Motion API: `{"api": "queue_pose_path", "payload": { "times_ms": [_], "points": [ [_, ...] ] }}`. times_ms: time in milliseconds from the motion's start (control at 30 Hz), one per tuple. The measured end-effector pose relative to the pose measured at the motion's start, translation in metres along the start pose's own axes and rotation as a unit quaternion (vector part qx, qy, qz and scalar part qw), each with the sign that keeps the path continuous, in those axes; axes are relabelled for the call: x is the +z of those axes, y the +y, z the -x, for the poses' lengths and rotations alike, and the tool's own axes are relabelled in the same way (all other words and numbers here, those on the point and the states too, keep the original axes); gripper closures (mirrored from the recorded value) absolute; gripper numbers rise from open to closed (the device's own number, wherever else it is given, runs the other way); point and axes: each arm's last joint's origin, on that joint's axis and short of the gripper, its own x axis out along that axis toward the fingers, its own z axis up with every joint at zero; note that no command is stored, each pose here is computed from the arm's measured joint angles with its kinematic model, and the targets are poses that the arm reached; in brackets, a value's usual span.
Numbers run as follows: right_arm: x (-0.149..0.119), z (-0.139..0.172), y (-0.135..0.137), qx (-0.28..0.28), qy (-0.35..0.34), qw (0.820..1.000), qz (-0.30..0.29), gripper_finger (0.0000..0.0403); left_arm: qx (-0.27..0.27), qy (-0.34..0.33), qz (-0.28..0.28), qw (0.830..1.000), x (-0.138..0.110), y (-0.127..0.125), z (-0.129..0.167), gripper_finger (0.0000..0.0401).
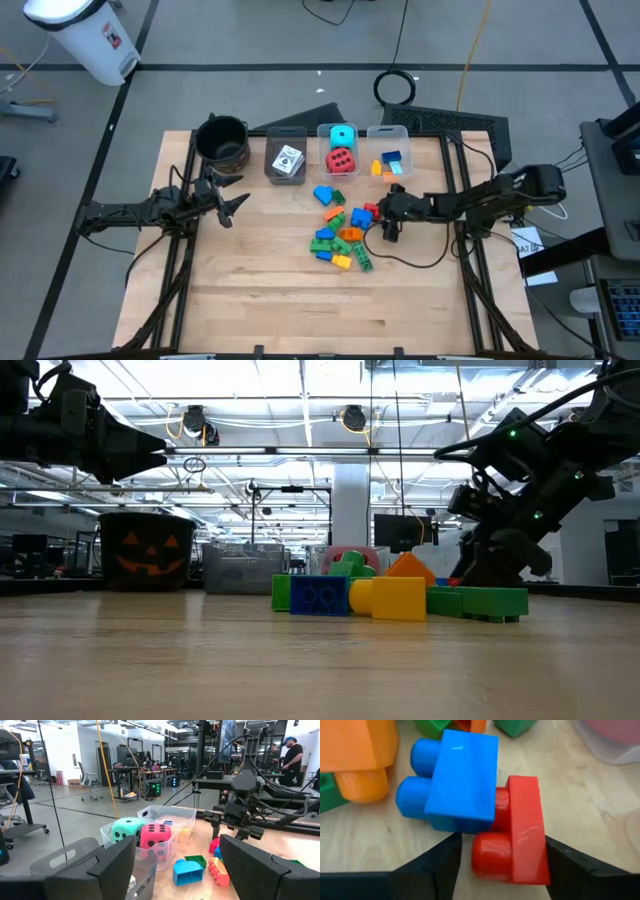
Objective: Pick & Place Toys
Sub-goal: Put the red two stud game piece into the right transparent bin
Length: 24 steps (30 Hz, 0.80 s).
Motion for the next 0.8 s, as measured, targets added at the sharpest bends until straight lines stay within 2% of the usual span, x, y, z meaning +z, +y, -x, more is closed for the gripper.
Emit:
{"api": "queue_pose_path", "payload": {
  "times_ms": [300, 467, 600, 700, 800],
  "points": [
    [0.003, 0.004, -0.002, 0.003, -0.009, 1.0, 0.015, 0.0282, 0.0, -0.001, 0.0, 1.0, 0.0, 0.0, 0.0, 0.0109],
    [0.011, 0.021, -0.004, 0.002, -0.035, 0.999, 0.017, 0.0283, 0.0, 0.0, 0.0, 1.0, 0.0, 0.0, 0.0, 0.0109],
    [0.019, 0.039, -0.006, -0.003, -0.072, 0.997, -0.002, 0.0261, 0.0, 0.0, 0.0, 1.0, 0.0, 0.0, 0.0, 0.0109],
    [0.027, 0.052, -0.012, -0.056, -0.117, 0.99, -0.055, 0.0257, 0.0, 0.0, 0.0, 1.0, 0.0, 0.0, 0.0, 0.0109],
    [0.037, 0.064, -0.023, -0.119, -0.156, 0.975, -0.102, 0.0269, 0.0, -0.001, 0.0, 1.0, 0.0, 0.0, 0.0, 0.0109]
  ]
}}
